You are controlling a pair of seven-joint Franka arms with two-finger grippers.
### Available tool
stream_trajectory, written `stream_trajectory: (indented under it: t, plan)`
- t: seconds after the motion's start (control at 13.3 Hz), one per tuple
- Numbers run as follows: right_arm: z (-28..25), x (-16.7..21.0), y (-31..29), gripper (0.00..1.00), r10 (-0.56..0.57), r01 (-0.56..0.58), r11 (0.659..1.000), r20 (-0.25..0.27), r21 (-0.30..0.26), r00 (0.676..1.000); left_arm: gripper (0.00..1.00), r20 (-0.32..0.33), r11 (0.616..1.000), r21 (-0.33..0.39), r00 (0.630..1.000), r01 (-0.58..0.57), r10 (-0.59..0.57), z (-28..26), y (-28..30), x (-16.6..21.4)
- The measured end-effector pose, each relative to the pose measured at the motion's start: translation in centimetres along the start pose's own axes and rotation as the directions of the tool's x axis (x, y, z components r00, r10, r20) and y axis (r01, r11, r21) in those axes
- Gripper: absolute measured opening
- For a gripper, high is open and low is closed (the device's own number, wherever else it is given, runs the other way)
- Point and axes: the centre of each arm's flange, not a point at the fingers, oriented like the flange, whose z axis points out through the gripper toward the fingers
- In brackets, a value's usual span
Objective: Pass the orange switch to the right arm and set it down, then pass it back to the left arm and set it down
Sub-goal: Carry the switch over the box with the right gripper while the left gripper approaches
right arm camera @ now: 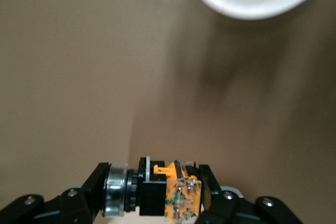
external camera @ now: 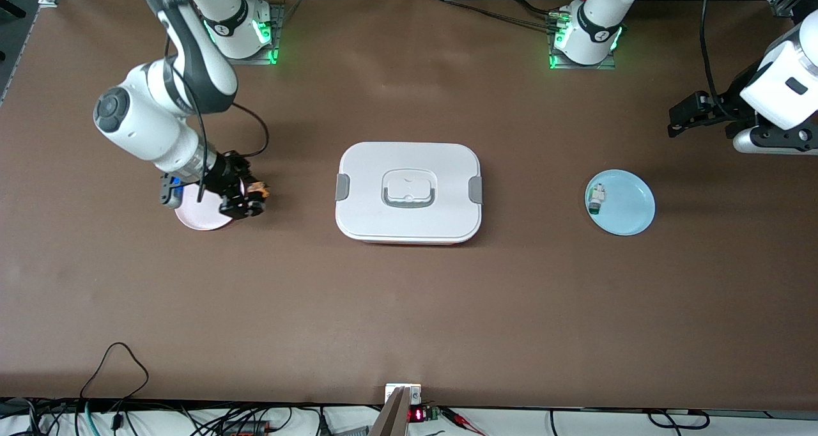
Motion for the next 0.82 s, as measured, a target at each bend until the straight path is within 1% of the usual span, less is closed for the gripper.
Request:
stream_trajectory:
  t: [0.22, 0.38, 0.45, 0.6, 0.67, 0.82]
  plan:
    - [-2.4, -7.3, -1.2, 0.74, -0.021, 0.013, 0.998, 0.135, 0.054, 0.991, 1.00, 0.001, 1.000, -0.005, 1.000, 0.000, 0.000, 0.0, 0.0, 0.0]
    - [-3.6, -11.4, -1.6, 0.74, -0.055, 0.040, 0.996, 0.194, 0.080, 0.979, 1.00, 0.012, 0.999, -0.035, 1.000, -0.003, 0.004, 0.1, 0.4, -0.1]
    - [-4.1, -13.5, -1.6, 0.74, -0.073, 0.054, 0.995, 0.222, 0.089, 0.972, 1.00, 0.028, 0.997, -0.080, 1.000, -0.007, 0.009, 0.3, 0.9, -0.2]
    - [-5.3, -17.9, -1.5, 0.74, -0.077, 0.048, 0.994, 0.312, 0.101, 0.947, 1.00, 0.090, 0.976, -0.216, 0.995, -0.014, 0.034, 1.1, 2.5, -0.5]
    - [-5.9, -19.8, -1.4, 0.74, -0.075, 0.041, 0.994, 0.355, 0.104, 0.932, 1.00, 0.127, 0.955, -0.295, 0.990, -0.013, 0.052, 1.6, 3.4, -0.4]
    - [-7.1, -22.8, -1.3, 0.74, -0.056, 0.011, 0.995, 0.444, 0.103, 0.895, 1.00, 0.189, 0.893, -0.450, 0.979, 0.016, 0.078, 3.0, 4.4, 0.3]
